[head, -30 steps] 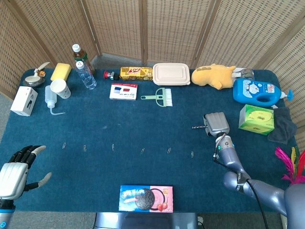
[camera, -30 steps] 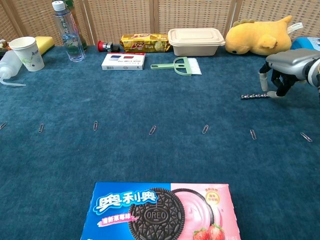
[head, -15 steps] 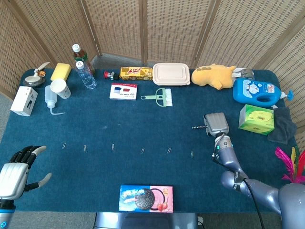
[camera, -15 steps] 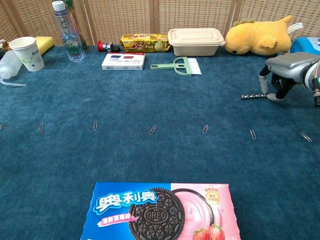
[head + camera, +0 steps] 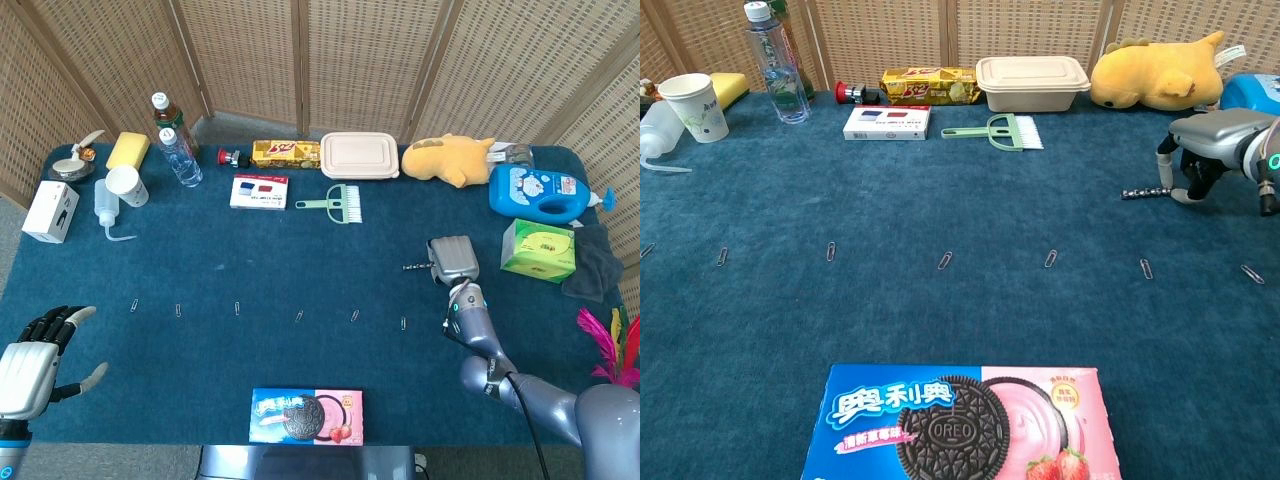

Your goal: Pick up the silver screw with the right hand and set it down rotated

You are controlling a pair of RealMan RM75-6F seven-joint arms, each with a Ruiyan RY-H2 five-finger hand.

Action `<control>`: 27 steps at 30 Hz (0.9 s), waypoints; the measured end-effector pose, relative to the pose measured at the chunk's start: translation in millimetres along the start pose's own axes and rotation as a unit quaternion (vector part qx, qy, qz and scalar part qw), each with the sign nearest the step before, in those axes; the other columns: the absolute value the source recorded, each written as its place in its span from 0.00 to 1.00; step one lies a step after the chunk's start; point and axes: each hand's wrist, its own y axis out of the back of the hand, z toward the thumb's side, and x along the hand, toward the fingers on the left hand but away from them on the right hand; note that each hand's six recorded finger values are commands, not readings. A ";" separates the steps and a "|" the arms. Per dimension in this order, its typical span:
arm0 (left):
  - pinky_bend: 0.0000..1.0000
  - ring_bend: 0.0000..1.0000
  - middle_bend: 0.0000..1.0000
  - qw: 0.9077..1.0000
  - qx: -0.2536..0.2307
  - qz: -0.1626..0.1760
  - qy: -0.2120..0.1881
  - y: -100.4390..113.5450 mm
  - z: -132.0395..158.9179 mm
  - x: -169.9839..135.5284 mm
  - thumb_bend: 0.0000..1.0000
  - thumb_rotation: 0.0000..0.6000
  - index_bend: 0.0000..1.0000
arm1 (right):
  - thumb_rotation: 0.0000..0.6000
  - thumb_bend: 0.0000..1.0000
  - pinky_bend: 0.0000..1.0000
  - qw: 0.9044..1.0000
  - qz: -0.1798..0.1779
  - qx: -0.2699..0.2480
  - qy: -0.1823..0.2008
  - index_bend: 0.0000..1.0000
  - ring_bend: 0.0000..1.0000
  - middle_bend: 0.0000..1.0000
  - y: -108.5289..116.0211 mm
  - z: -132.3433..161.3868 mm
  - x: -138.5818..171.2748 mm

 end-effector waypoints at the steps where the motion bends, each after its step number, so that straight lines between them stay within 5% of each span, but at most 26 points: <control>1: 0.19 0.14 0.20 1.000 0.000 0.000 0.000 -0.1 0.0 0.0 0.39 0.76 0.17 | 1.00 0.40 0.81 1.000 0.001 0.002 0.000 0.49 0.89 0.85 -0.4 -0.2 -0.3; 27: 0.19 0.14 0.20 1.000 0.002 0.000 0.005 -2.1 -4.7 -1.4 0.39 0.77 0.17 | 1.00 0.40 0.80 1.000 0.018 0.019 -0.007 0.55 0.89 0.86 -2.9 3.1 -8.8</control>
